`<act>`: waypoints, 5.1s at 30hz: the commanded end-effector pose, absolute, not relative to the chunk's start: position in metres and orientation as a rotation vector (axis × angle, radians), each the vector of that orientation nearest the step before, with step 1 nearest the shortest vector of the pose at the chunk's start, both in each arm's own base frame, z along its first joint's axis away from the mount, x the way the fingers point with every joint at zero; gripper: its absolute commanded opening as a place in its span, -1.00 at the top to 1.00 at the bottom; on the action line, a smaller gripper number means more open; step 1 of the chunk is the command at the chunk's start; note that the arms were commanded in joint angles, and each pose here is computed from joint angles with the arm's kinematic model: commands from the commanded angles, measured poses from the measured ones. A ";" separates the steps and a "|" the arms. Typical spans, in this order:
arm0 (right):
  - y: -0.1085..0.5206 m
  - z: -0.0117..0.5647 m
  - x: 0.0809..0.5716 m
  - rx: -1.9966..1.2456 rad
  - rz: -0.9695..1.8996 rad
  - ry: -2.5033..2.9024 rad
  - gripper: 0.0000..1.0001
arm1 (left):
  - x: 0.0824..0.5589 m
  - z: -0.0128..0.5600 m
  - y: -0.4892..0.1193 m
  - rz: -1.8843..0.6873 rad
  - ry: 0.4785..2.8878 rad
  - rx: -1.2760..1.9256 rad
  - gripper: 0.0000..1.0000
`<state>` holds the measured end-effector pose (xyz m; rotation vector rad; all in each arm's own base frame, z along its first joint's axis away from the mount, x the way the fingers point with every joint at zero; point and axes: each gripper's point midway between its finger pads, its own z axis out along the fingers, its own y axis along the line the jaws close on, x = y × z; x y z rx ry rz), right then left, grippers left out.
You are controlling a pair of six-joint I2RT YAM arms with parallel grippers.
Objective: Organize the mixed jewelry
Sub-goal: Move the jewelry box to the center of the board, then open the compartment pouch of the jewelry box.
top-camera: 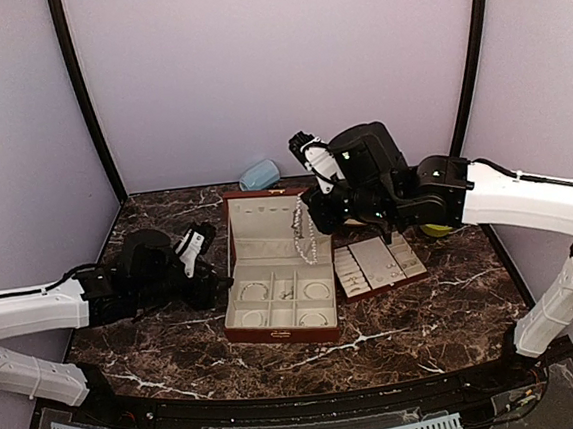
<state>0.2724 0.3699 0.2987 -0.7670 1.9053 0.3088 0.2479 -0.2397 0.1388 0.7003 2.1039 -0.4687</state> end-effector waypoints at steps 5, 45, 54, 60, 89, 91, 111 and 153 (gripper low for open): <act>0.370 0.312 0.272 -0.731 0.410 1.860 1.00 | 0.267 0.182 -0.304 -0.477 1.743 1.122 -0.22; 0.379 0.311 0.260 -0.726 0.647 1.803 1.00 | 0.355 0.126 -0.321 -0.275 1.566 1.396 -0.34; 0.379 0.309 0.260 -0.721 0.659 1.808 1.00 | 0.353 0.116 -0.324 -0.311 1.593 1.418 -0.31; 0.379 0.310 0.260 -0.714 0.663 1.806 1.00 | 0.351 0.108 -0.326 -0.333 1.611 1.429 -0.29; 0.374 0.309 0.258 -0.685 0.683 1.809 1.00 | 0.353 0.148 -0.354 -0.201 1.391 1.371 -0.34; 0.373 0.309 0.258 -0.679 0.684 1.809 1.00 | 0.354 0.148 -0.357 -0.213 1.393 1.376 -0.33; 0.369 0.314 0.253 -0.650 0.729 1.802 1.00 | 0.348 0.108 -0.364 -0.277 1.477 1.479 -0.28; 0.390 0.330 0.302 -0.696 0.510 1.697 1.00 | 0.340 0.117 -0.336 -0.249 1.555 1.280 0.59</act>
